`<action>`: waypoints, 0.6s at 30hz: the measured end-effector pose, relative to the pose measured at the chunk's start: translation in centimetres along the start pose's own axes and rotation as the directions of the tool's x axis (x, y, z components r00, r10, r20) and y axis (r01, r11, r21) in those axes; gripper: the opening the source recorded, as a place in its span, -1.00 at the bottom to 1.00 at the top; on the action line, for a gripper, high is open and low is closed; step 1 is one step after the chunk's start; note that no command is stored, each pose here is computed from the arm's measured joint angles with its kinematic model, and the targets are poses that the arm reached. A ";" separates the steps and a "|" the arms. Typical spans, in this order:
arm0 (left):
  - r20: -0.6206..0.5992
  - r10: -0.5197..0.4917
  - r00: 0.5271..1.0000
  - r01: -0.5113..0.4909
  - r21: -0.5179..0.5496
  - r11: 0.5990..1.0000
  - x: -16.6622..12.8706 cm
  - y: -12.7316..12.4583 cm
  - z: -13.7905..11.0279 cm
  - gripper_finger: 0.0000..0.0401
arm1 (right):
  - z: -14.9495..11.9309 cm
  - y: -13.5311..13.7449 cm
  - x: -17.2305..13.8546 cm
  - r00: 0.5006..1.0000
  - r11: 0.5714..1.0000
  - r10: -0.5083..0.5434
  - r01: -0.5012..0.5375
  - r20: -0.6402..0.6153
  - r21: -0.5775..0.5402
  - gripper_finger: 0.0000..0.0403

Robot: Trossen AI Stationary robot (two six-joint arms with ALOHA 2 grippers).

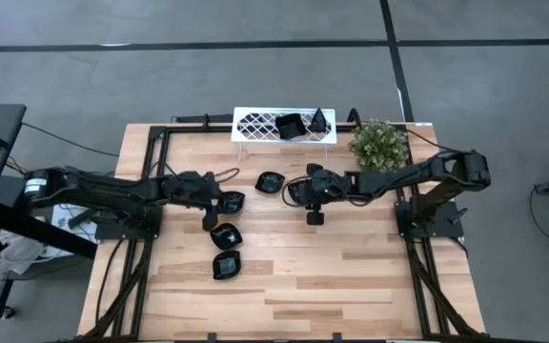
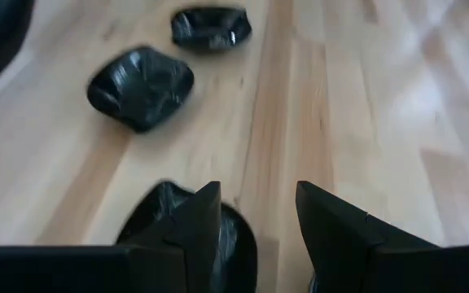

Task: Pick & Place Mini shaped plates
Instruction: Put the leaf-shaped plate on the shelf

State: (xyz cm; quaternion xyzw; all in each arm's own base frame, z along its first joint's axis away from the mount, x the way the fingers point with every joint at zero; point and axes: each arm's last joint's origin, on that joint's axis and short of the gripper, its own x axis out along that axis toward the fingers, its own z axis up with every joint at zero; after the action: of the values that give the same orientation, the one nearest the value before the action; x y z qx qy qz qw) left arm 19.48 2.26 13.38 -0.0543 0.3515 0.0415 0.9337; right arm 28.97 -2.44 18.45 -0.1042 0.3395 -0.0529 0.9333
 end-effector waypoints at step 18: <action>-0.188 0.131 0.973 -0.108 0.128 0.986 1.2 -0.5 -2.3 -0.19 | 1.0 5.4 -1.0 0.991 0.992 0.124 -0.122 0.049 -0.030 -0.43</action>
State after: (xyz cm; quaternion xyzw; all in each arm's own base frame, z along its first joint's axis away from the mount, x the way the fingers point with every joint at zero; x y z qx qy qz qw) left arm 18.97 1.55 10.89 0.0178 0.4461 0.0717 0.8919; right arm 29.00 3.10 18.58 -0.0969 0.3221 0.0119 0.9417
